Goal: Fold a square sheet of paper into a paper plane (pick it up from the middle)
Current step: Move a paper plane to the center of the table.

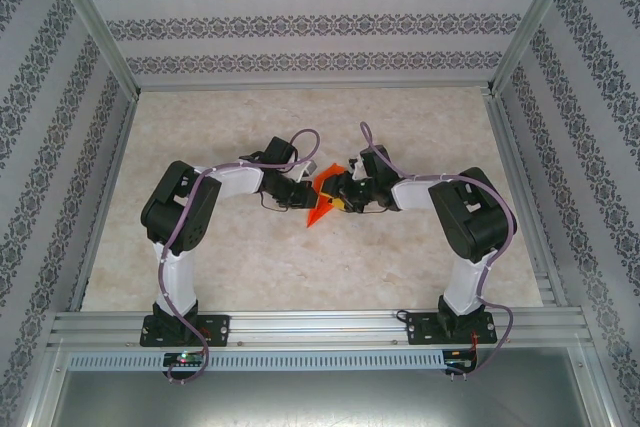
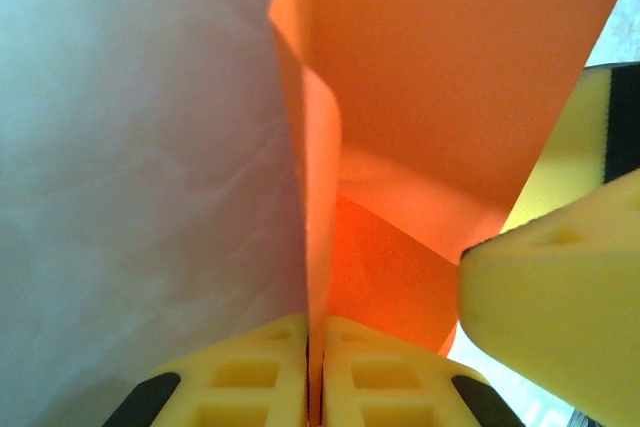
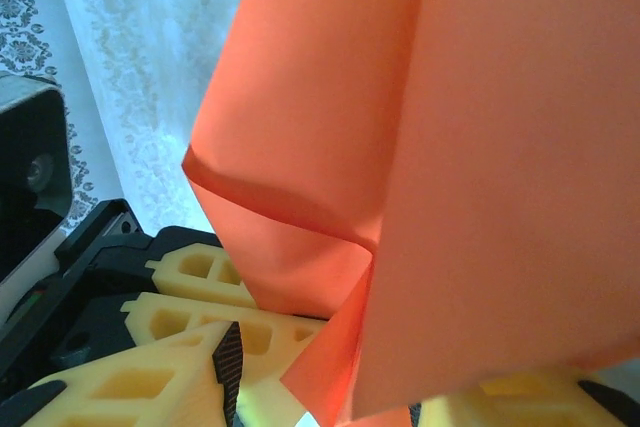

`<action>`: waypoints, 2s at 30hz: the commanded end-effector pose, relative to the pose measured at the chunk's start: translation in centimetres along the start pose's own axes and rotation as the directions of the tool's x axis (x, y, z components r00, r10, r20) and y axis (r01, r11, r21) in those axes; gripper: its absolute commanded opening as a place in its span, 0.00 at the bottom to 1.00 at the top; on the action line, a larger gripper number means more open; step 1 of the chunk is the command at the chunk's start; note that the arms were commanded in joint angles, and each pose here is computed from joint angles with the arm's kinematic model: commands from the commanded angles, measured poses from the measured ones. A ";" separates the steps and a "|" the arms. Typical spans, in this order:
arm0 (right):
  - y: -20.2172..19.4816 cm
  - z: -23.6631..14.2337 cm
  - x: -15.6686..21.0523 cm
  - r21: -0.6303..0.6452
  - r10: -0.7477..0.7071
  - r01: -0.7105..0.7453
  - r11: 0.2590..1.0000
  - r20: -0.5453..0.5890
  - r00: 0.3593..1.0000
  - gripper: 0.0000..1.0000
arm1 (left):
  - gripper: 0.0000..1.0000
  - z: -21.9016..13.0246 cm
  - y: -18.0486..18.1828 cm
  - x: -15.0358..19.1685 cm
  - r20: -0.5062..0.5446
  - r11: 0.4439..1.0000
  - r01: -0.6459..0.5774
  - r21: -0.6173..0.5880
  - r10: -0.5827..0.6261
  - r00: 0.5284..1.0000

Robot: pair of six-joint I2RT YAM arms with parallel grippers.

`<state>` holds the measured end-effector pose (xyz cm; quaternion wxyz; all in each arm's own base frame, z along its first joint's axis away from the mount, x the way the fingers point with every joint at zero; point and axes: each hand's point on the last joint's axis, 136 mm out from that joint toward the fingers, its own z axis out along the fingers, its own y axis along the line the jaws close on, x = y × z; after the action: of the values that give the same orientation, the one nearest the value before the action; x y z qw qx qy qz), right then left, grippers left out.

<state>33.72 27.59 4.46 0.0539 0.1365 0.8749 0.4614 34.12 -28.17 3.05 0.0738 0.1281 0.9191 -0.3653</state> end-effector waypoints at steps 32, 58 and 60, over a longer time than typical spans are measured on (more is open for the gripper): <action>2.6 -0.5 1.9 -0.170 0.134 -0.126 0.977 0.038 0.990 0.49 | 0.12 -1.4 -2.1 -1.0 0.063 0.993 0.000 0.119 -0.008 0.998; -0.5 -1.2 0.8 0.085 0.034 -0.044 0.995 0.109 0.993 0.26 | 0.12 -2.8 -3.7 -1.2 0.093 0.983 -0.004 0.185 -0.014 0.996; -0.5 -1.7 0.7 0.115 0.011 -0.025 0.993 0.120 0.993 0.25 | 0.12 -2.9 -3.8 -1.3 0.095 0.981 0.001 0.193 -0.019 0.995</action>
<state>32.15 27.16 4.20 0.0684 0.1908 0.8805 0.4285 33.83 -28.64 6.13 0.0865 0.1054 0.8899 -0.4353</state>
